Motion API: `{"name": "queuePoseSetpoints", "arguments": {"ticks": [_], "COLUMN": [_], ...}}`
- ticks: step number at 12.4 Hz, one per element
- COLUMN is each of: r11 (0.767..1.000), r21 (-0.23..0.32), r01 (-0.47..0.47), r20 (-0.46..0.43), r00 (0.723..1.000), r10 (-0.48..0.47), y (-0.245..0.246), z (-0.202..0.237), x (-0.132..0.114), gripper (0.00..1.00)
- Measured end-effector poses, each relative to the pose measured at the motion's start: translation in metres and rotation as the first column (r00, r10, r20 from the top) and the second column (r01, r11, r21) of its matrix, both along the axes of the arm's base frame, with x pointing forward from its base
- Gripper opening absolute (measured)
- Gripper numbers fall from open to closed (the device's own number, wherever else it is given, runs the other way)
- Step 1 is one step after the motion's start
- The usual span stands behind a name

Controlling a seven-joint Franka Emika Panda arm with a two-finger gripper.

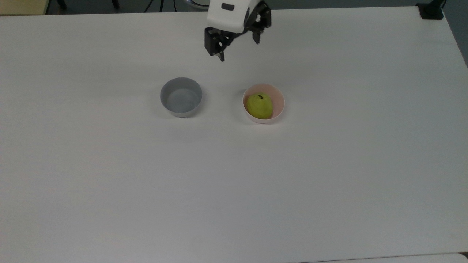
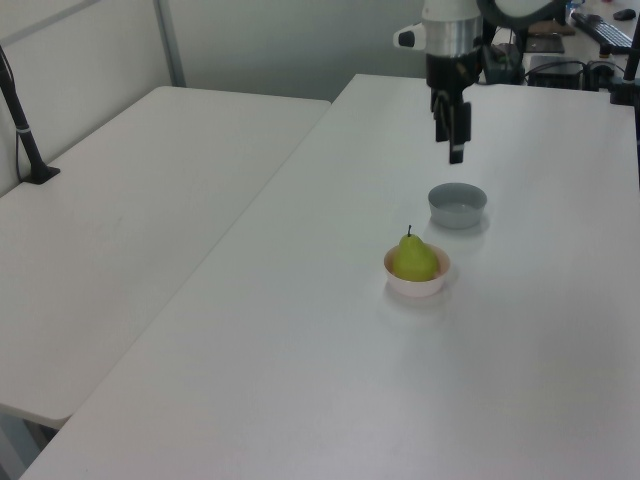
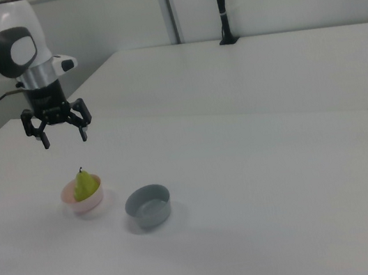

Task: Pick up a pear from the bowl
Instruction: 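Move the open gripper over the pink bowl holding the green pear, then lower the gripper around the green pear in the pink bowl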

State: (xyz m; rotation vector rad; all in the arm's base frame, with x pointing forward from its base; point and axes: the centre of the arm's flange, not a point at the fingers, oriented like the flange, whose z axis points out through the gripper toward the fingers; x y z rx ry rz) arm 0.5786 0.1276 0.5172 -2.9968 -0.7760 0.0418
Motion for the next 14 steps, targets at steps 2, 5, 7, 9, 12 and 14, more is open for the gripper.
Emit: {"name": "queuePoseSetpoints", "arguments": {"ticks": [2, 5, 7, 9, 12, 14], "r11": [0.996, 0.994, 0.994, 0.993, 0.994, 0.995], "r21": [0.015, 0.016, 0.018, 0.022, 0.004, -0.002], "r01": [0.083, 0.107, 0.111, 0.115, 0.106, 0.1], "r20": [0.05, 0.043, 0.038, 0.042, 0.036, 0.028], "r00": [0.995, 0.993, 0.993, 0.992, 0.994, 0.995], "r10": [-0.084, -0.108, -0.112, -0.116, -0.106, -0.1], "y": [0.036, 0.054, 0.054, 0.054, 0.054, 0.056], "z": [-0.033, -0.073, -0.092, -0.106, -0.125, -0.138], "x": [0.0, 0.003, 0.01, 0.016, 0.02, 0.022], "gripper": [1.0, 1.0, 1.0, 1.0, 1.0, 1.0]}}
